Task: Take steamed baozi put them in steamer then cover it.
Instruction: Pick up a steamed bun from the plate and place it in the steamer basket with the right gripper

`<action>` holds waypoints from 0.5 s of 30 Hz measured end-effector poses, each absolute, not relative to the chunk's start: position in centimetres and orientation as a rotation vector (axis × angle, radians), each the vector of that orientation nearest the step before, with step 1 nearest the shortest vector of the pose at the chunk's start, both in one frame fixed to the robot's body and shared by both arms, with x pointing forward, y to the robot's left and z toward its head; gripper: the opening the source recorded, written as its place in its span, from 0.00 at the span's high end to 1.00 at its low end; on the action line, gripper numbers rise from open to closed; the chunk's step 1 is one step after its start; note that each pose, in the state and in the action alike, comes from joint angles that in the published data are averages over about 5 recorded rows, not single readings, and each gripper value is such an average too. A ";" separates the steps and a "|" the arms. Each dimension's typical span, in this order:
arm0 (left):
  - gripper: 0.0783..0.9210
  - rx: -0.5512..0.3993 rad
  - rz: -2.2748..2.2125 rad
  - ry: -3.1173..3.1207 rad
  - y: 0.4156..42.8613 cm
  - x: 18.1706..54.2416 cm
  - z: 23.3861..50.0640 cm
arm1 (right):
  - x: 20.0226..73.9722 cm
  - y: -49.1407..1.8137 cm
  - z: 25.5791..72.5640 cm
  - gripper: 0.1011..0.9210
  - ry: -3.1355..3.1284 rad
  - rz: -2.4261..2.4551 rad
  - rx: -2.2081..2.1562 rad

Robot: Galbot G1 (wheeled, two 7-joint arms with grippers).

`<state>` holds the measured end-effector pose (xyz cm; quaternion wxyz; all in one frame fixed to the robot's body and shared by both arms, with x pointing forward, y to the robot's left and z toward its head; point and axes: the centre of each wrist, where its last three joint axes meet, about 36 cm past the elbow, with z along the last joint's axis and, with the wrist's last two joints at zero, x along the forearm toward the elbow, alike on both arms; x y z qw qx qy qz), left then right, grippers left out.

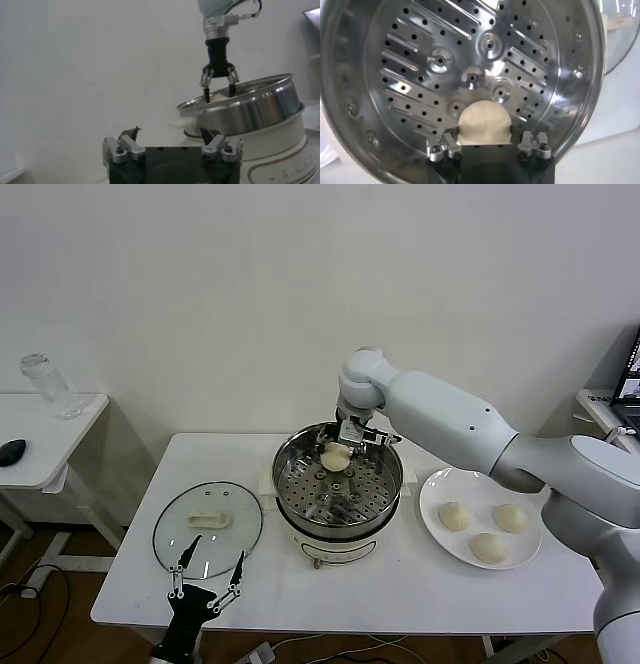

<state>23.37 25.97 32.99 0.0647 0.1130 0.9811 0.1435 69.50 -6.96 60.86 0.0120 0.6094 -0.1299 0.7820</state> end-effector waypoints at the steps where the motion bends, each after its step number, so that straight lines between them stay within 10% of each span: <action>1: 0.12 0.340 0.433 2.961 26.0 23.4 33.0 | 69.5 -6.9 60.7 0.16 -0.407 2.436 1.901; 15: 0.12 0.314 0.442 2.946 26.5 23.6 33.3 | 69.8 -10.7 64.0 0.12 -0.563 2.336 1.890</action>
